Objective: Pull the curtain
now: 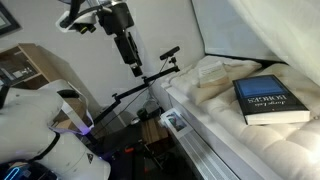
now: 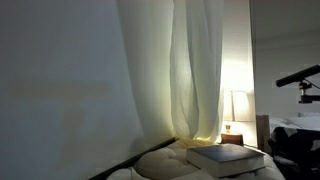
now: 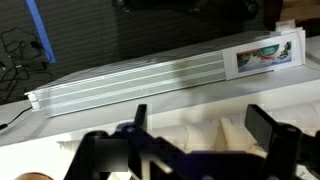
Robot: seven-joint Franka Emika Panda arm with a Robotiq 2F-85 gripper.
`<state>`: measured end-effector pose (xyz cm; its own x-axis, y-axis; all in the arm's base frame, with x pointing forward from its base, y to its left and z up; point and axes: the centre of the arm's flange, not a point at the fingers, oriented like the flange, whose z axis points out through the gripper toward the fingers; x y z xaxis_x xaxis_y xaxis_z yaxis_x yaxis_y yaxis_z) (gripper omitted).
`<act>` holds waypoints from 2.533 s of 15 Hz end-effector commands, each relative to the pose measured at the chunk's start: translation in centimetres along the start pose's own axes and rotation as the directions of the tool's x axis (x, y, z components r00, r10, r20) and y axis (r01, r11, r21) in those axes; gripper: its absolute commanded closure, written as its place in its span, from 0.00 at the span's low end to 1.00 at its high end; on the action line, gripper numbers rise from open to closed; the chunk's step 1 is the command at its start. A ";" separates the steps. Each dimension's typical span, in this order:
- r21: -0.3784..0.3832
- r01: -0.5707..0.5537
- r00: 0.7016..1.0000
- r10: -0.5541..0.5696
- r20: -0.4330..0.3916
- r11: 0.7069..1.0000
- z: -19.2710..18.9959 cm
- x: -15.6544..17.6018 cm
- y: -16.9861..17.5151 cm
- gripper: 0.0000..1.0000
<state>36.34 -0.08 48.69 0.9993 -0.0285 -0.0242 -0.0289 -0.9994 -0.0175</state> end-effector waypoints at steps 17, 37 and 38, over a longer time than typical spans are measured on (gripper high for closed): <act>-0.183 -0.124 0.892 0.028 -0.452 0.975 -11.1 9.2 2.8 0.00; -0.303 -0.052 0.747 -0.165 -0.644 0.952 -18.2 14.8 -0.1 0.00; -0.308 -0.046 0.756 -0.168 -0.633 0.950 -18.5 15.1 -0.1 0.00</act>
<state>49.76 -0.97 65.18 0.7860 0.1190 0.6067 -0.0657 -0.9597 0.2732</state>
